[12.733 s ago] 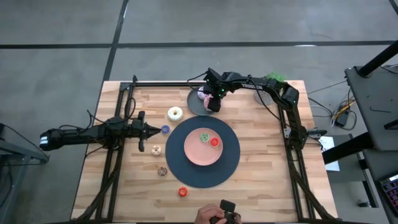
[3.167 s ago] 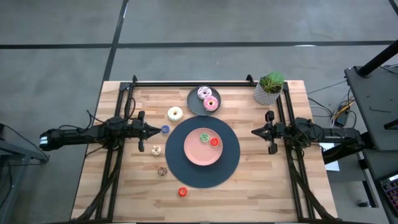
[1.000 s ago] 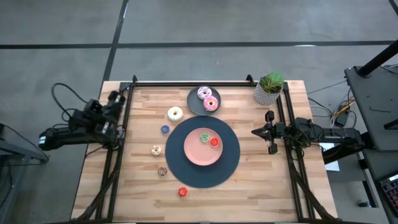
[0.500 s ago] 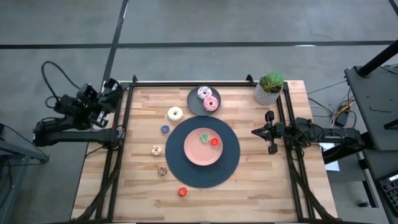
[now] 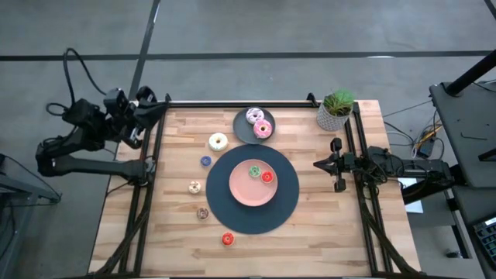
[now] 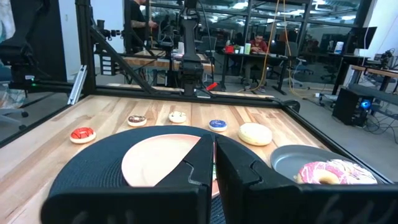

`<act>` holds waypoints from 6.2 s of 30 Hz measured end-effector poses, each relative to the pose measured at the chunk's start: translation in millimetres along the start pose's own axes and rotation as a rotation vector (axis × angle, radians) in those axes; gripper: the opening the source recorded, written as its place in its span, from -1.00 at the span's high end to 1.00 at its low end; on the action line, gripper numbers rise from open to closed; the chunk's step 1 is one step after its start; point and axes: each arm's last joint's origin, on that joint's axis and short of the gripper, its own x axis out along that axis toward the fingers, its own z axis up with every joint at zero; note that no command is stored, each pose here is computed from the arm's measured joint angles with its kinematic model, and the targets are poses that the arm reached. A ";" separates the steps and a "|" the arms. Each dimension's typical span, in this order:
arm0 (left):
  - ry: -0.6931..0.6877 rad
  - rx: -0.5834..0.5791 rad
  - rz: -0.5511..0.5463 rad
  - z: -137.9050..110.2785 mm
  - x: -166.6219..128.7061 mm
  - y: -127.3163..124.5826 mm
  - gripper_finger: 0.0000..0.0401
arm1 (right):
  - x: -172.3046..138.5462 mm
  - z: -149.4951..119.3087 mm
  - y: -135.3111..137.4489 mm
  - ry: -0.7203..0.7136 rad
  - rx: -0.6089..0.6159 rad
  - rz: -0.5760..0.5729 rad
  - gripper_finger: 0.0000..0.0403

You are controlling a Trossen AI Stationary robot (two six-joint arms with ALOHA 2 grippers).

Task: Pick & Place donuts
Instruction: Put the large white donut on the gray plate

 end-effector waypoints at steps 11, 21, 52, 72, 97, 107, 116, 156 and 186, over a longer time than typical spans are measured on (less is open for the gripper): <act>0.124 0.021 0.058 1.4 12.8 -0.1 1.00 | 0.0 0.0 0.0 0.000 0.000 0.000 0.96; 0.256 0.083 0.141 0.0 29.3 1.5 1.00 | 0.0 0.1 0.0 0.000 0.000 0.000 0.96; 0.531 0.225 0.389 4.2 46.1 9.2 0.00 | 0.0 0.2 0.0 -0.001 0.000 -0.001 0.96; 0.945 0.423 0.430 -25.8 83.3 26.6 -0.01 | 0.0 0.1 0.0 0.000 0.000 0.000 0.96; 1.449 0.413 0.423 -102.5 99.9 76.1 -0.01 | 0.0 0.1 0.0 0.000 0.000 0.000 0.96; 1.547 0.509 0.365 -122.5 108.4 85.7 -0.01 | 0.4 -0.3 0.0 0.005 0.000 0.000 0.96; 1.592 0.548 0.430 -137.1 114.3 94.6 -0.01 | 0.3 -0.3 0.0 0.005 0.000 0.000 0.96; 1.730 0.224 0.442 -219.4 88.8 185.6 -0.01 | 0.4 -0.3 0.0 0.006 0.000 0.000 0.96; 1.720 0.192 0.432 -252.2 65.0 192.8 -0.01 | 0.4 -0.3 0.0 0.005 0.000 0.000 0.96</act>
